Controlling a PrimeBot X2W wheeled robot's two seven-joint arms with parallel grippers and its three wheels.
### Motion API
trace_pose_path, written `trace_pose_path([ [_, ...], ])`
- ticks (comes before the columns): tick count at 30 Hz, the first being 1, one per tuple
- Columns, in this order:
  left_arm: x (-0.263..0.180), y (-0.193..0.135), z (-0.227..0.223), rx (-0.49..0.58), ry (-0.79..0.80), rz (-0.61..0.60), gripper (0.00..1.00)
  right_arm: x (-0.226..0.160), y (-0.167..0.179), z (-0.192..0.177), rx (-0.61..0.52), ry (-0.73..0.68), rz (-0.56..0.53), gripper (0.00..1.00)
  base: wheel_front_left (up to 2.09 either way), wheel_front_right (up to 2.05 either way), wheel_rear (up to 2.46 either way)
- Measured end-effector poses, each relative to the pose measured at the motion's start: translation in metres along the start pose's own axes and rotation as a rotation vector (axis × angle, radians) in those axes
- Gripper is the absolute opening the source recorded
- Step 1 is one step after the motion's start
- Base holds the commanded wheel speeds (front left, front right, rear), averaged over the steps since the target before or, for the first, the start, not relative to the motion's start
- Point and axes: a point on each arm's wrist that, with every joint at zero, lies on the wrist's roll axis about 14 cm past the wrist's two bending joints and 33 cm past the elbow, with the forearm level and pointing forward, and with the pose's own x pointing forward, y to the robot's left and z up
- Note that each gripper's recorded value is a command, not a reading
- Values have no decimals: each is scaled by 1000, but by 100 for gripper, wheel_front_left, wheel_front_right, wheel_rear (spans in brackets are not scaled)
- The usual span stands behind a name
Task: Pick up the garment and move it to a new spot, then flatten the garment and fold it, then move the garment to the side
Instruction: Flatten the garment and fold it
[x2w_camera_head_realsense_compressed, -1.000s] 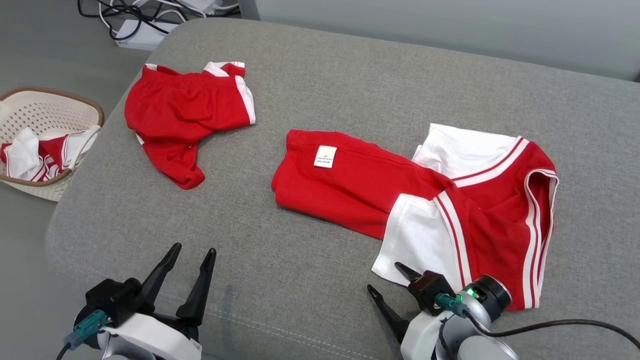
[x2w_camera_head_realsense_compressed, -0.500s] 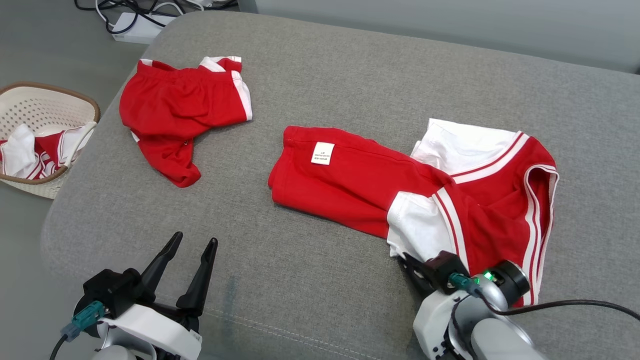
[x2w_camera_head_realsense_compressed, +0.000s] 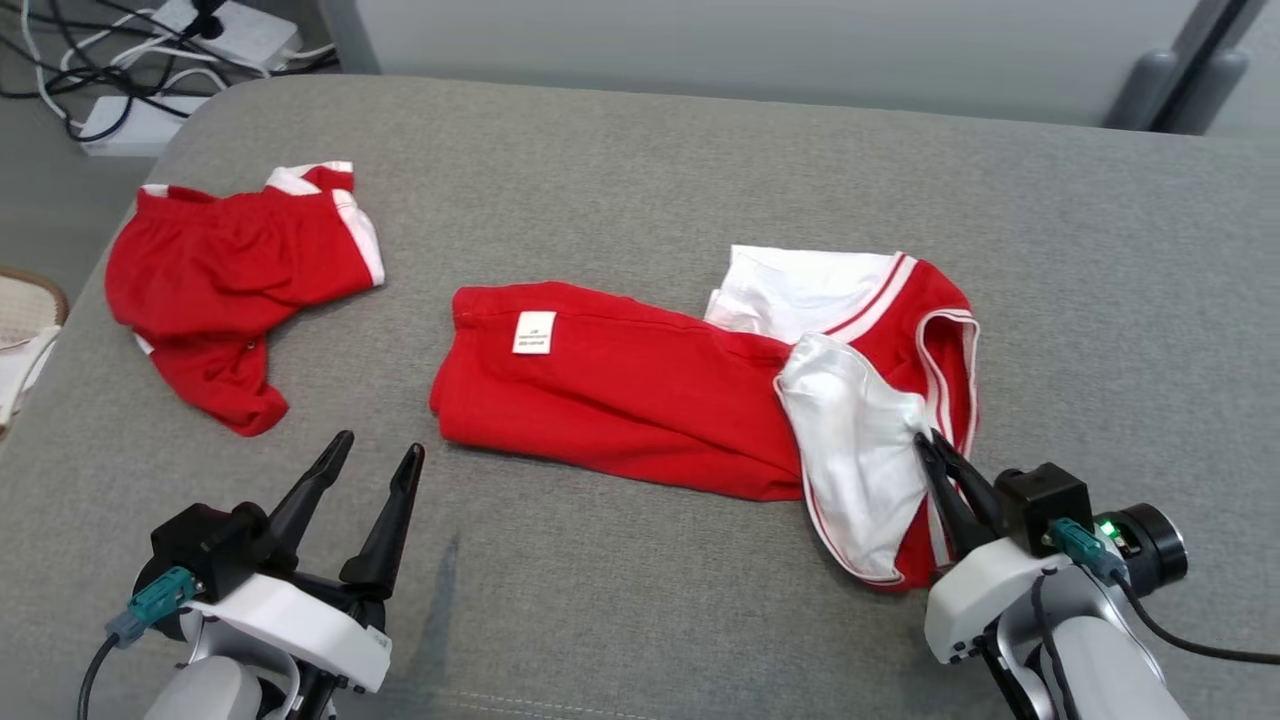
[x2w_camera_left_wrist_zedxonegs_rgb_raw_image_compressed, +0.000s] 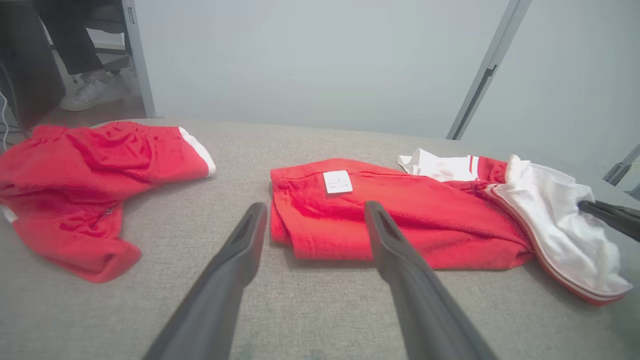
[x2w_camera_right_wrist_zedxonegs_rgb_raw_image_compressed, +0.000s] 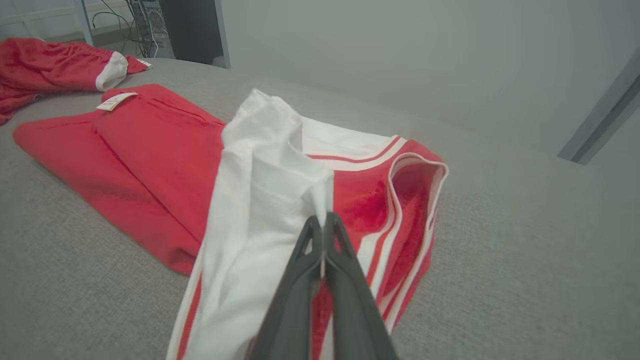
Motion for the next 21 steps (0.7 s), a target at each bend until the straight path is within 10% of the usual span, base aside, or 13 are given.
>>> trace_pose_path([
  [21,63,-19,-11,28,88,-137,100,-65,-105,-10,-56,64,-360,0,0,0,0],
])
